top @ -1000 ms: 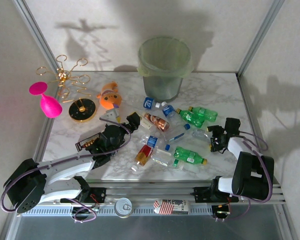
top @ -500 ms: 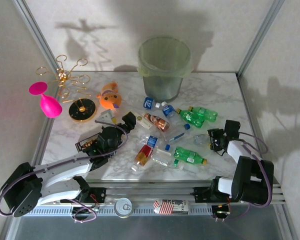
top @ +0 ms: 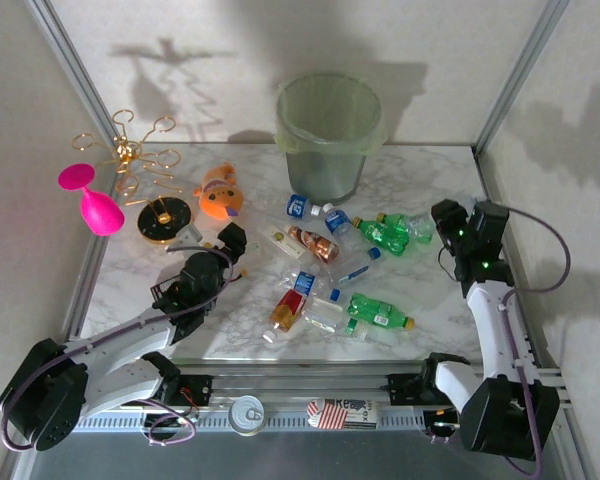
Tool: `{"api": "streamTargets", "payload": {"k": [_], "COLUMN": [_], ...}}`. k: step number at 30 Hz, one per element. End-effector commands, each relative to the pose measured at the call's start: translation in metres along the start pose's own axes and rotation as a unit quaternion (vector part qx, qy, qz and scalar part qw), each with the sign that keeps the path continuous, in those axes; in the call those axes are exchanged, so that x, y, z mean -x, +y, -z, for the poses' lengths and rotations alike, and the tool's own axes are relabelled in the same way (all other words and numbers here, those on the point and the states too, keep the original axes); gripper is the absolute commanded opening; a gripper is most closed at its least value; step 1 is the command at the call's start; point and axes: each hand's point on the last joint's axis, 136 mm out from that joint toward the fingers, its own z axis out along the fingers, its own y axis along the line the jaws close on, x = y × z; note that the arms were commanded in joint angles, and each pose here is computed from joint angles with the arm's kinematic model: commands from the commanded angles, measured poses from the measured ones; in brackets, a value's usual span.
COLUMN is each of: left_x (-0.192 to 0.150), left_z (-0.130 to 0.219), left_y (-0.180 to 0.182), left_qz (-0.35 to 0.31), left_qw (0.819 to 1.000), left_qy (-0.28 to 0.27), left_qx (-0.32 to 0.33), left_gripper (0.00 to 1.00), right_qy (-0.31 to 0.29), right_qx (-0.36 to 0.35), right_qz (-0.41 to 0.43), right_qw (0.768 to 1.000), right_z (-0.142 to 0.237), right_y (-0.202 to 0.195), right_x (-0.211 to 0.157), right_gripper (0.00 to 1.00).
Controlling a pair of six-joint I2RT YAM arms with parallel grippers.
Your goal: Put the plastic bottles in the bin
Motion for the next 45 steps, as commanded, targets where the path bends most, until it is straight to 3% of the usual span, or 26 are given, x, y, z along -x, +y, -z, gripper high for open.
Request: {"api": "streamTargets", "payload": {"k": [1,8,13,19,25,31,41,45], "left_x": [0.001,0.001,0.001,0.009,0.021,0.036,0.044,0.042], "left_z": [0.000,-0.004,0.002,0.018,0.037,0.054,0.065,0.063], "left_y": [-0.001,-0.003,0.005,0.021,0.044,0.060,0.070,0.067], "left_qz": [0.023,0.020,0.016,0.013,0.026,0.044,0.063,0.064], "left_qw": [1.000,1.000,1.000,1.000,0.999,0.997,0.994,0.995], "left_qy": [0.002,0.014,0.018,0.006,-0.023,-0.060,-0.082,-0.076], "left_qx": [-0.011,-0.016,-0.007,0.010,0.028,0.037,0.036,0.032], "left_gripper": [1.00,1.00,1.00,1.00,1.00,0.99,1.00,1.00], "right_qy": [-0.014,-0.021,-0.026,-0.032,-0.017,0.010,0.035,0.040], "right_qx": [0.032,0.098,0.152,0.180,0.175,0.154,0.128,0.131], "right_qz": [0.105,0.235,0.283,0.315,0.355,0.379,0.400,0.401], "right_qw": [0.994,0.967,0.947,0.931,0.918,0.913,0.907,0.906], "right_z": [0.000,-0.012,-0.027,-0.063,-0.114,-0.162,-0.200,-0.204], "right_y": [0.052,0.166,0.242,0.304,0.327,0.317,0.292,0.291], "right_x": [0.013,0.014,0.010,0.001,-0.029,-0.056,-0.087,-0.092], "right_gripper": [0.46,0.46,0.46,0.47,0.47,0.48,0.49,0.57]}}
